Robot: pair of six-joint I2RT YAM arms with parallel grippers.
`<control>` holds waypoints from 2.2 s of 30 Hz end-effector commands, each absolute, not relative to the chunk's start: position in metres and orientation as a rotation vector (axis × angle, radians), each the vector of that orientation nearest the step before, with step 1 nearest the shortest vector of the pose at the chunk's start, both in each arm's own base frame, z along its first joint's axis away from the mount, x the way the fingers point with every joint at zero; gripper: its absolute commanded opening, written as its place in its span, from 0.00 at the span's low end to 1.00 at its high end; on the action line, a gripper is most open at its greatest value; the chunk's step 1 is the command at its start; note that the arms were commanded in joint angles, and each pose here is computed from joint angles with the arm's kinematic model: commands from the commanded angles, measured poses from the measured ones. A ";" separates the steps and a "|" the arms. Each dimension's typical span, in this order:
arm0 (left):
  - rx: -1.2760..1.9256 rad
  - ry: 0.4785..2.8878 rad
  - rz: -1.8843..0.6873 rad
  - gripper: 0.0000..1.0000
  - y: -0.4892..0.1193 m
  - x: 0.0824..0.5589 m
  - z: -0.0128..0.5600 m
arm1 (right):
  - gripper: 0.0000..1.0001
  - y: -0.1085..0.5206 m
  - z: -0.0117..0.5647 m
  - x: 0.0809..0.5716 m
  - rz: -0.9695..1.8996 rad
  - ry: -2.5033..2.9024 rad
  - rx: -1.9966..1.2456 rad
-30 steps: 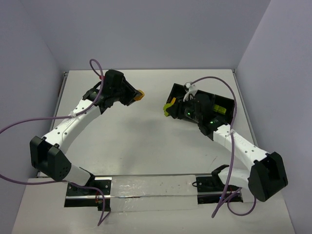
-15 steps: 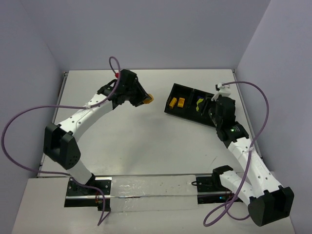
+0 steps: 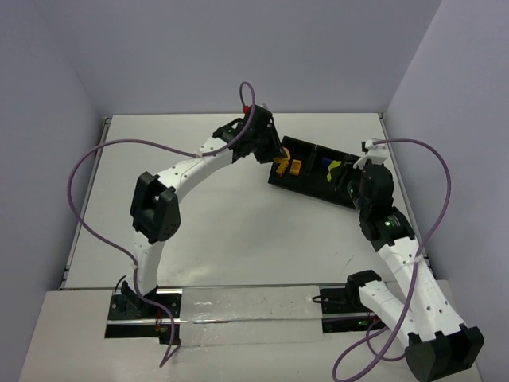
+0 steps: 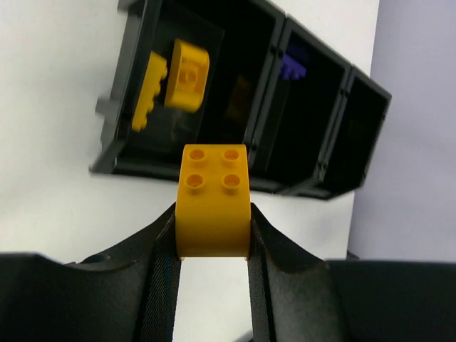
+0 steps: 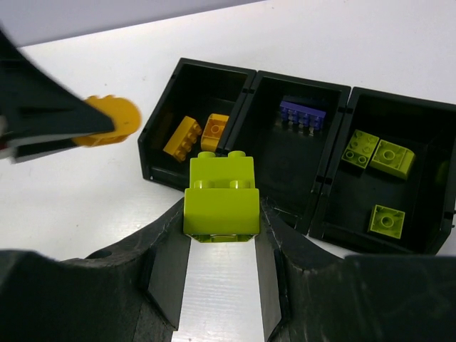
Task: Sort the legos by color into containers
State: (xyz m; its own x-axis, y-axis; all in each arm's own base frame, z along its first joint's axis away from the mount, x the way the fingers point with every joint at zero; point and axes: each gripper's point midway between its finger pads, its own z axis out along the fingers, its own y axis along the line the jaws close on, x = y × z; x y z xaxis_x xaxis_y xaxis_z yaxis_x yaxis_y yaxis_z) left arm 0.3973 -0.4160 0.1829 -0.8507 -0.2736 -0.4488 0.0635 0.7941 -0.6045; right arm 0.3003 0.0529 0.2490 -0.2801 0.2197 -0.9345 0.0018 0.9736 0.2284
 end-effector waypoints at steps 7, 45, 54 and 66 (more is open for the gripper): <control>-0.091 2.295 -0.809 0.01 -0.449 0.461 0.176 | 0.00 0.055 0.256 0.285 0.255 1.820 0.143; 0.622 1.941 -1.374 0.77 -0.334 0.295 0.304 | 0.00 0.196 0.294 0.237 1.102 1.744 -0.592; 0.763 1.839 -1.444 0.78 -0.326 0.259 0.320 | 0.00 0.203 0.302 0.234 1.172 1.708 -0.632; 0.878 1.778 -1.549 0.87 -0.328 0.237 0.323 | 0.00 0.207 0.311 0.221 1.219 1.676 -0.717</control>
